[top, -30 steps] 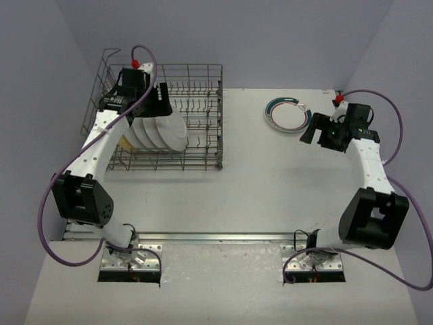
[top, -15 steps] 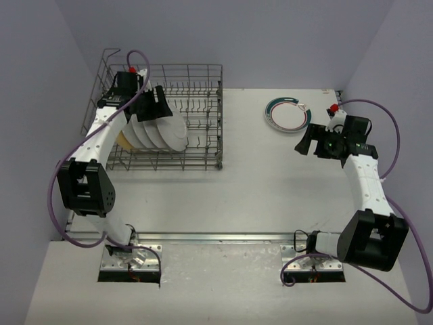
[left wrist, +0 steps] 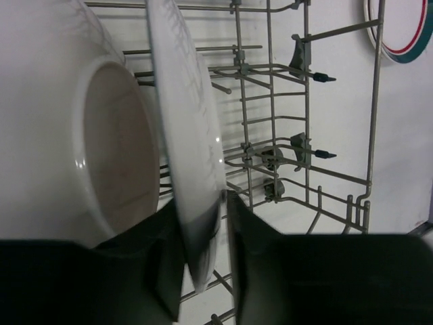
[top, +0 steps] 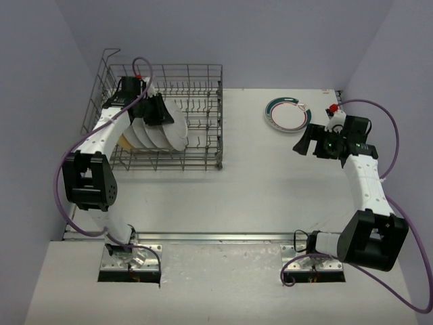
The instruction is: Unload the plates from the dish rack
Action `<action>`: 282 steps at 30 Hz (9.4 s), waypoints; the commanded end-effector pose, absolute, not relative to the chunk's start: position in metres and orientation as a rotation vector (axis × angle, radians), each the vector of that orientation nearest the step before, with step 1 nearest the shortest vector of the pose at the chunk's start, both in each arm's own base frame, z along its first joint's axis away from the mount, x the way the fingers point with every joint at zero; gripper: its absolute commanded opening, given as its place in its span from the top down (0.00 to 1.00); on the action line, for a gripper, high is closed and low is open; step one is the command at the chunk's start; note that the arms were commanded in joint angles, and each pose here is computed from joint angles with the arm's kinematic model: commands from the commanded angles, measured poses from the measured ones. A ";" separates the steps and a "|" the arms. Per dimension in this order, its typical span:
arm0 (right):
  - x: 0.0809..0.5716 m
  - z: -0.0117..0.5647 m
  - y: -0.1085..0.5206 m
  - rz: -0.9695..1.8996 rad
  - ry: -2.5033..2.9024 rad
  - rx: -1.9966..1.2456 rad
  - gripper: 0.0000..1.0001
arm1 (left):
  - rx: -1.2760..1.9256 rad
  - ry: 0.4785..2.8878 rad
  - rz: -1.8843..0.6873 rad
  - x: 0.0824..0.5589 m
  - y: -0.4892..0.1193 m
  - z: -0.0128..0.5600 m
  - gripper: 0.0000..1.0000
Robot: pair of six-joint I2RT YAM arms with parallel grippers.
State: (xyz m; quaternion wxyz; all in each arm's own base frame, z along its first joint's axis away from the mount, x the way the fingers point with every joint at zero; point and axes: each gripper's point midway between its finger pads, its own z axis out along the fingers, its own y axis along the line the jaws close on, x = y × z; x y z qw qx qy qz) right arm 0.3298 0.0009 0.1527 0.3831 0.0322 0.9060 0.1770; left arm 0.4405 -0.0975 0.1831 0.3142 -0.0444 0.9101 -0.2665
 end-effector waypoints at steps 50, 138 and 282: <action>0.291 0.211 0.151 1.068 2.413 -0.202 0.37 | 1.714 0.929 0.504 0.261 -0.271 0.274 1.00; 0.530 0.168 -0.067 0.896 2.132 0.636 1.00 | 0.849 1.511 0.106 0.309 -0.220 0.368 0.00; 0.332 0.285 0.084 1.206 2.131 0.147 0.01 | 1.577 1.030 0.587 0.280 -0.199 0.332 1.00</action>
